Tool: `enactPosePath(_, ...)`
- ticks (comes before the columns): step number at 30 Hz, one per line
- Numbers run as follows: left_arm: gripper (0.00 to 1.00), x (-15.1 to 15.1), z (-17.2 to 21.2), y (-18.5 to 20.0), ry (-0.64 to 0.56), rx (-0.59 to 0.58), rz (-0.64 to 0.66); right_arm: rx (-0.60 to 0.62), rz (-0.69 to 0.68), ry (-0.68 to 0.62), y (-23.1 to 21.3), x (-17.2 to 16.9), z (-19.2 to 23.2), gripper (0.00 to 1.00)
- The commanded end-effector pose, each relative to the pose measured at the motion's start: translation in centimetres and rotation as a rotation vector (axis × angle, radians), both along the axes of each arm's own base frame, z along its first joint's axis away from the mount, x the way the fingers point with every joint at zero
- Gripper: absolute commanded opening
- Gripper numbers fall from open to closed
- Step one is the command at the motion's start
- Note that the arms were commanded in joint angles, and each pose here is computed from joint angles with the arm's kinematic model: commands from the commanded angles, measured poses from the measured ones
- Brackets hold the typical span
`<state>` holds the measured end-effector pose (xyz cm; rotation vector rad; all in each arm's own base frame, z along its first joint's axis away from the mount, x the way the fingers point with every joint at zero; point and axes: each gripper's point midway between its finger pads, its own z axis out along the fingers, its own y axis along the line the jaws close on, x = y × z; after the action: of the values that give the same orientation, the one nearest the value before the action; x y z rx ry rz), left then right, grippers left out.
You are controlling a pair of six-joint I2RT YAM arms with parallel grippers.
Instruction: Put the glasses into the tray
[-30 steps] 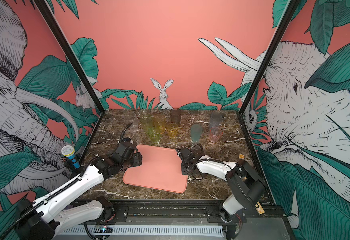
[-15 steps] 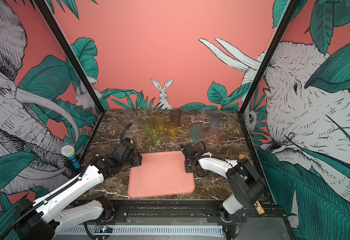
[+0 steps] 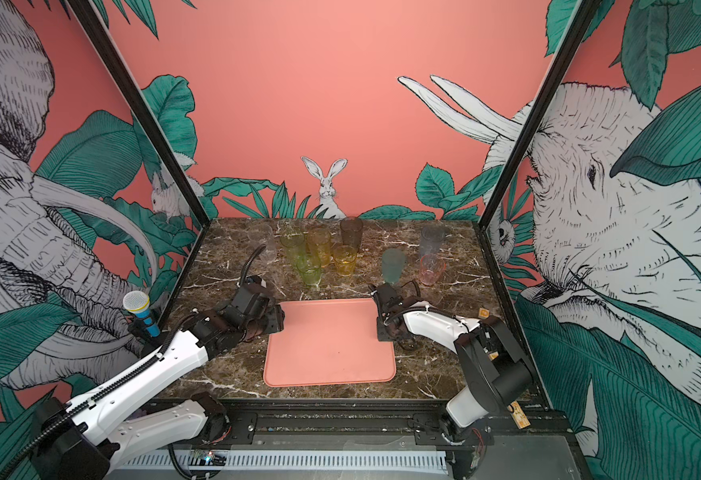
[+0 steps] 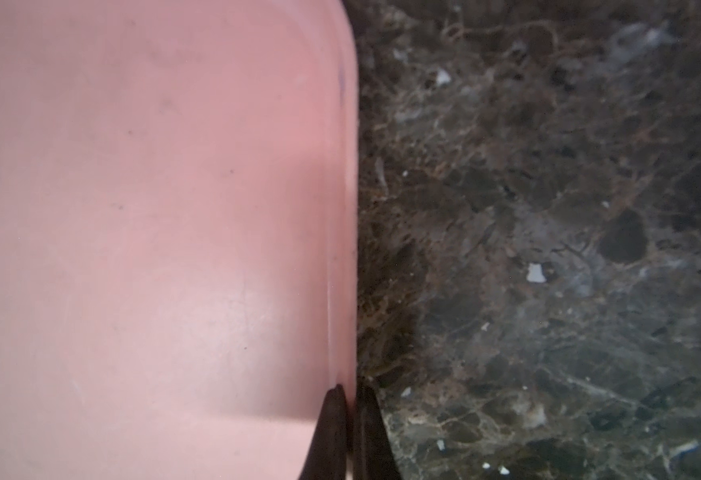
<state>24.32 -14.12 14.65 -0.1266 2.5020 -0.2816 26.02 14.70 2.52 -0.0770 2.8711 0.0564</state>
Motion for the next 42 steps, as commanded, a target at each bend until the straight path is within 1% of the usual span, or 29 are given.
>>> enactPosePath(1, 0.63, 0.3, 1.0, 0.4, -0.019, 0.009, 0.019, -0.051, -0.052, -0.006, -1.6, 0.1, 0.1, 0.0)
enactPosePath(10, 0.63, 0.3, 1.1, 0.3, -0.021, 0.008, 0.013, -0.029, -0.072, -0.009, -1.9, -0.2, 0.2, 0.0)
enactPosePath(12, 0.63, 0.4, 1.1, 0.3, -0.021, 0.009, 0.011, -0.028, -0.073, -0.015, -1.9, -0.1, 0.3, 0.02)
enactPosePath(13, 0.63, 0.4, 1.2, 0.3, -0.024, 0.008, 0.012, -0.025, -0.071, -0.016, -1.8, -0.1, 0.4, 0.06)
enactPosePath(15, 0.63, 0.5, 1.2, 0.2, -0.024, 0.009, 0.01, -0.017, -0.066, -0.018, -1.6, 0.0, 0.8, 0.17)
enactPosePath(17, 0.63, 0.6, 1.3, 0.1, -0.028, 0.01, 0.007, -0.002, -0.061, -0.025, -1.3, 0.2, 1.1, 0.24)
enactPosePath(18, 0.63, 0.7, 1.5, 0.1, -0.03, 0.014, 0.003, 0.012, -0.05, -0.032, -1.0, 0.3, 1.4, 0.3)
enactPosePath(19, 0.63, 0.8, 1.7, 0.0, -0.036, 0.016, 0.0, 0.023, -0.04, -0.036, -0.8, 0.4, 1.6, 0.38)
enactPosePath(21, 0.63, 1.1, 2.1, -0.2, -0.047, 0.012, -0.003, 0.025, -0.028, -0.041, -0.6, 0.7, 2.0, 0.43)
enactPosePath(23, 0.63, 1.5, 2.7, -0.3, -0.066, 0.009, -0.008, 0.014, -0.028, -0.048, -0.8, 0.8, 2.5, 0.46)
enactPosePath(25, 0.64, 1.9, 3.5, -0.1, -0.088, 0.028, -0.002, 0.014, -0.028, -0.066, -0.9, 0.8, 3.3, 0.5)
enactPosePath(29, 0.67, 2.9, 5.4, 0.0, -0.141, 0.054, 0.0, 0.059, -0.012, -0.137, -0.6, 1.2, 5.7, 0.54)
enactPosePath(35, 0.68, 5.1, 7.7, -0.1, -0.169, 0.067, 0.012, 0.163, 0.046, -0.346, 0.3, 2.5, 10.5, 0.56)
enactPosePath(38, 0.69, 6.3, 9.1, 0.1, -0.164, 0.072, 0.033, 0.171, 0.079, -0.45, 0.3, 3.3, 11.3, 0.58)
enactPosePath(42, 0.7, 8.0, 10.5, 0.3, -0.157, 0.057, 0.06, 0.184, 0.121, -0.525, 1.0, 4.2, 12.0, 0.59)
